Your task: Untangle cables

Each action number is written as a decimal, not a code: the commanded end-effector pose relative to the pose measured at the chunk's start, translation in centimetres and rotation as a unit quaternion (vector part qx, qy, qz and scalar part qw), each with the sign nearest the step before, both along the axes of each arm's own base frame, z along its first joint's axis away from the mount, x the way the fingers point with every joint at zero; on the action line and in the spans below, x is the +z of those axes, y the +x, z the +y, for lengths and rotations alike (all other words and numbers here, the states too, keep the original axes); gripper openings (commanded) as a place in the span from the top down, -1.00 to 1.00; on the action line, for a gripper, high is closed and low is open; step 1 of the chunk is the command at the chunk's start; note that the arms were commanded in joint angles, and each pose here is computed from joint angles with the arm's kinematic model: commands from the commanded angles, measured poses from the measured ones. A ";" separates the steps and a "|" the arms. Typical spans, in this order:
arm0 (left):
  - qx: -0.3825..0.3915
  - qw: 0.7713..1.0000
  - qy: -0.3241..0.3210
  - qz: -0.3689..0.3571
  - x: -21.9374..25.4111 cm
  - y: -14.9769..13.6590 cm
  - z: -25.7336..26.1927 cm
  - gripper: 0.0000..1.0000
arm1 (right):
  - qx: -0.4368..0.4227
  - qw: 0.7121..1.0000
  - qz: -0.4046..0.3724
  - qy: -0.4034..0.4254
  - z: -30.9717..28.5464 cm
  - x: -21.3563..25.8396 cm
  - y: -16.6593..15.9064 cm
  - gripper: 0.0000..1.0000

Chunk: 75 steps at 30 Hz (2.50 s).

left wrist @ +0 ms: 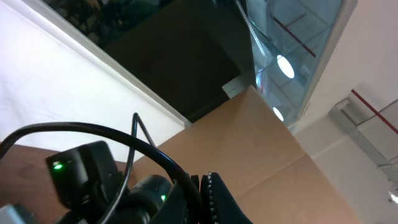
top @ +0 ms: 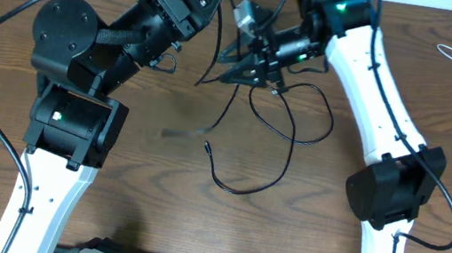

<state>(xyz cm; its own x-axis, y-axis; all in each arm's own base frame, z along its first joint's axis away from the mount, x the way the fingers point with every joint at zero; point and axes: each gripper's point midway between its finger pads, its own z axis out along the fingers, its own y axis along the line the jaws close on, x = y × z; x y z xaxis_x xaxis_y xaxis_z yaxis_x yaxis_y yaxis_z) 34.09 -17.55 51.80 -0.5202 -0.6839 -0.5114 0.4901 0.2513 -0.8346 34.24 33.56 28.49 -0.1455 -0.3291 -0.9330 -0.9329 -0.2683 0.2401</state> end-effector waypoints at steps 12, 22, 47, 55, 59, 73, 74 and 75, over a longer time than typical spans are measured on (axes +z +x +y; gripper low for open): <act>0.066 0.998 -0.020 0.002 0.8 1.2 2.0 0.85 | 0.068 0.992 0.023 0.103 2.7 3.7 -3.6 -0.21; 0.124 0.991 -0.018 0.045 -1.1 2.7 3.6 0.85 | 0.094 0.987 0.047 0.122 3.7 4.6 -5.4 -0.26; 0.174 0.976 0.005 0.130 -6.7 6.8 4.3 0.66 | 0.013 0.990 0.137 0.021 4.8 3.7 -1.2 0.98; 0.224 0.952 0.048 0.201 -11.0 7.2 6.2 -0.57 | -0.249 0.937 0.159 -0.185 2.5 -3.7 6.2 0.98; 0.232 0.939 0.071 0.245 -13.8 7.4 6.5 -0.70 | -0.340 0.892 0.151 -0.257 -0.2 -6.4 8.3 0.98; 0.112 0.918 0.218 0.311 -23.9 8.4 1.0 -0.75 | -0.537 0.777 0.180 -0.275 -16.6 -2.6 13.0 0.98; 0.100 0.917 0.226 0.312 -24.5 8.5 0.4 -0.75 | -0.560 0.762 0.181 -0.270 -18.7 -1.8 13.3 0.98; 0.087 0.915 0.235 0.317 -25.5 8.5 -0.3 -0.73 | -0.592 0.740 0.177 -0.266 -21.8 -1.0 13.7 0.98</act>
